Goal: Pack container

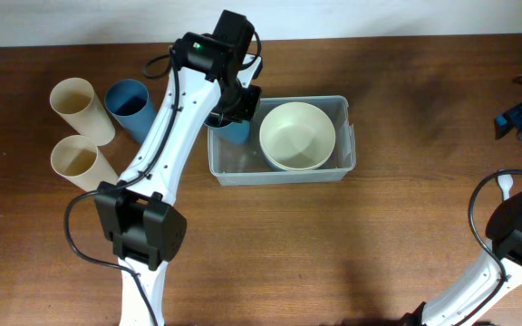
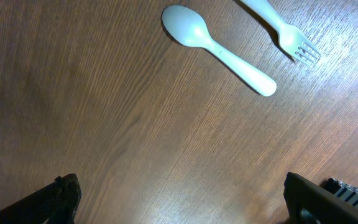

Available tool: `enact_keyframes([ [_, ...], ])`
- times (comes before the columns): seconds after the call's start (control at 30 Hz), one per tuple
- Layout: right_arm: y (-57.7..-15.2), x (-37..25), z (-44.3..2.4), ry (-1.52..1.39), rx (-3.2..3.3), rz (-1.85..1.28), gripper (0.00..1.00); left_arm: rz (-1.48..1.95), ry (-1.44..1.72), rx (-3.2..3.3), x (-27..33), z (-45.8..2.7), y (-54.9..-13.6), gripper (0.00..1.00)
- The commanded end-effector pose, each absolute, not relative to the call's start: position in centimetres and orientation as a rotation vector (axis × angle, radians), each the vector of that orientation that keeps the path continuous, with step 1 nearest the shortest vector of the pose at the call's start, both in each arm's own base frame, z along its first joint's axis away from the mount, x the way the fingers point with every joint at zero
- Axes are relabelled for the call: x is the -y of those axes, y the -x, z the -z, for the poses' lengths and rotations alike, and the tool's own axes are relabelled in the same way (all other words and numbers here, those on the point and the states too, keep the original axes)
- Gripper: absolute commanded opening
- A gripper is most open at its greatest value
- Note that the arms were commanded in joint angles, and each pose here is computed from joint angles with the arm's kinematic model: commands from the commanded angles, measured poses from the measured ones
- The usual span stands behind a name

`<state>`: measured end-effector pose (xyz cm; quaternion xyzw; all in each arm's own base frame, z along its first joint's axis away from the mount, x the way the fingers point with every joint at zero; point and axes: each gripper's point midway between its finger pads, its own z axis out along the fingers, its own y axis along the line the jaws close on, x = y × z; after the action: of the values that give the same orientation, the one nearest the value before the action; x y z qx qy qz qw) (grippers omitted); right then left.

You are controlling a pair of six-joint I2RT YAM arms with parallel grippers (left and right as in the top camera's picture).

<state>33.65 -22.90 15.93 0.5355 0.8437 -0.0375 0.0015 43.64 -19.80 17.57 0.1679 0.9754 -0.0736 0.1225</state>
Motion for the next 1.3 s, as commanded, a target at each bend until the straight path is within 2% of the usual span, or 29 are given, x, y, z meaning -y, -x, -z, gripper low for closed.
enact_keyframes([
  [0.0,-33.5,23.0,-15.7,-1.687,-2.651,0.141,0.99,0.201,-0.494,-2.824,19.3,-18.1,-44.1,0.15],
  [0.17,-33.5,23.0,-15.7,-1.687,-2.651,0.141,0.99,0.202,-0.488,-2.815,19.3,-18.2,-44.3,0.17],
  [0.3,-33.5,23.0,-15.7,-1.687,-2.652,0.141,0.99,0.214,-0.479,-2.77,19.5,-19.4,-45.0,0.23],
  [0.37,-33.5,23.0,-15.7,-1.687,-2.651,0.141,0.99,0.226,-0.466,-2.711,19.5,-21.4,-45.8,0.29],
  [0.4,-33.5,23.0,-15.7,-1.687,-2.651,0.141,0.99,0.235,-0.451,-2.662,19.4,-23.2,-46.3,0.35],
  [0.5,-33.5,23.0,-15.7,-1.687,-2.651,0.141,0.99,0.239,-0.411,-2.555,18.5,-27.4,-47.2,0.39],
  [0.53,-33.5,23.0,-15.7,-1.687,-2.651,0.141,0.99,0.225,-0.391,-2.53,17.9,-28.6,-47.3,0.43],
  [0.6,-33.5,23.0,-15.7,-1.687,-2.651,0.141,0.99,0.136,-0.32,-2.491,15.1,-31.0,-47.3,0.55],
  [0.7,-33.5,23.0,-15.7,-1.687,-2.652,0.141,0.99,-0.08,-0.139,-2.481,9.4,-32.9,-46.8,0.6],
  [0.9,-33.5,23.0,-15.7,-1.687,-2.651,0.141,0.99,-0.171,-0.005,-2.599,3.7,-30.6,-46.2,0.63],
  [1.27,-33.5,23.0,-15.7,-1.687,-2.651,0.141,0.99,-0.201,0.134,-2.81,-1.6,-23.8,-46.0,0.63],
])
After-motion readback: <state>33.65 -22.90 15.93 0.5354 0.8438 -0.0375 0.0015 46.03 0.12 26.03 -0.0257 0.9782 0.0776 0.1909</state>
